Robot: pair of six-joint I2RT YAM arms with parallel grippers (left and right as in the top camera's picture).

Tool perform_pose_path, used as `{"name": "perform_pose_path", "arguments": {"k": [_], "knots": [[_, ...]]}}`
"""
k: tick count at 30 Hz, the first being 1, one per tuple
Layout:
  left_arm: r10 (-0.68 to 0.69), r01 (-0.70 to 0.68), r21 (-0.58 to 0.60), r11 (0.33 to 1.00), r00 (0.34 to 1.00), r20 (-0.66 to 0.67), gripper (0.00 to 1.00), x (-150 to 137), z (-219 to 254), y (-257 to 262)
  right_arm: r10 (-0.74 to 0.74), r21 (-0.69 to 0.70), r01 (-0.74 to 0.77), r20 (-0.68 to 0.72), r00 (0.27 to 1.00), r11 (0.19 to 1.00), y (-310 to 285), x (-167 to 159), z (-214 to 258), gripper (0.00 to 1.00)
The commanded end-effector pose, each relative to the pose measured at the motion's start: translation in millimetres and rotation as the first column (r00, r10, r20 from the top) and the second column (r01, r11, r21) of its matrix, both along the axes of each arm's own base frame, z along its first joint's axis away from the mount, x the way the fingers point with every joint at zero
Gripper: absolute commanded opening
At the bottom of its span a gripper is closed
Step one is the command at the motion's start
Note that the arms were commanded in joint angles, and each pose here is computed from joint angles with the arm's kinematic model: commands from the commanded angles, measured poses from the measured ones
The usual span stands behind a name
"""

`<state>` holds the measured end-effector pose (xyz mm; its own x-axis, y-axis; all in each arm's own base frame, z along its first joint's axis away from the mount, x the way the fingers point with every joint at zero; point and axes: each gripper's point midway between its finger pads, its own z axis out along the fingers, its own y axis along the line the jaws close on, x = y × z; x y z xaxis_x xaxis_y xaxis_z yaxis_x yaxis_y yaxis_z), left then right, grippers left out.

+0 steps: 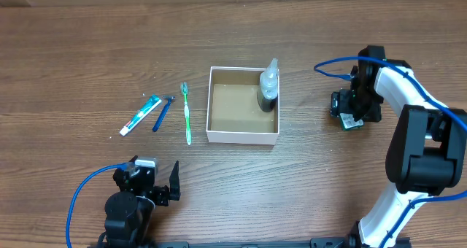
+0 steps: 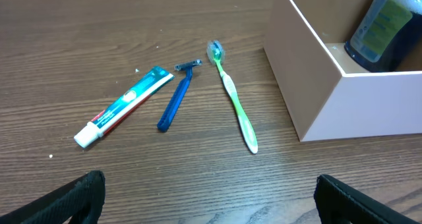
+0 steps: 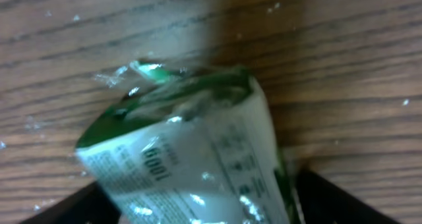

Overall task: Pack container
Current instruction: 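Move the right gripper to the green soap box and grasp it, then lower the soap box into the box with the right gripper and release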

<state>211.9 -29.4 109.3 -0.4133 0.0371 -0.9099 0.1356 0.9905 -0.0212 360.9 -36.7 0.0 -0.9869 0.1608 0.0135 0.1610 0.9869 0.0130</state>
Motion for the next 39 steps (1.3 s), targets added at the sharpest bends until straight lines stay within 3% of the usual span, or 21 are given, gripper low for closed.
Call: {"name": "perform_pose_path", "arguments": {"k": [1, 8, 13, 21, 27, 30, 32, 39], "knots": [[-0.009, 0.009, -0.003, 1.0, 1.0, 0.005, 1.0, 0, -1, -1, -0.101, -0.024, 0.1, -0.056, 0.993, 0.995, -2, -16, -10, 0.76], [-0.009, 0.009, -0.003, 1.0, 1.0, 0.005, 1.0, 0, -1, -1, -0.178, 0.025, 0.181, -0.093, 0.98, 0.983, 9, -25, 14, 0.57], [-0.009, 0.009, -0.003, 1.0, 1.0, 0.005, 1.0, 0, 0, -1, -0.158, 0.106, 0.154, 0.029, 0.987, 0.982, 28, -18, 72, 0.54], [-0.01, 0.01, -0.003, 1.0, 1.0, 0.004, 1.0, 0, -1, -1, 0.016, 0.138, -0.077, 0.393, 0.919, 0.988, 103, -32, 197, 0.49], [-0.01, 0.01, -0.003, 1.0, 1.0, 0.005, 1.0, 0, -1, -1, 0.232, 0.158, -0.399, 0.603, 0.763, 0.903, 208, -57, 251, 0.48], [-0.01, 0.01, -0.002, 1.0, 1.0, 0.004, 1.0, 0, -1, -1, 0.303, 0.155, -0.503, 0.637, 0.709, 0.85, 262, -64, 249, 0.48], [-0.01, 0.01, -0.002, 1.0, 1.0, 0.004, 1.0, 0, -1, -1, 0.339, 0.1, -0.499, 0.619, 0.709, 0.861, 276, -58, 230, 0.48], [-0.01, 0.01, -0.003, 1.0, 1.0, 0.004, 1.0, 0, -1, -1, 0.391, -0.033, -0.424, 0.461, 0.797, 0.905, 263, -20, 144, 0.48]]}}
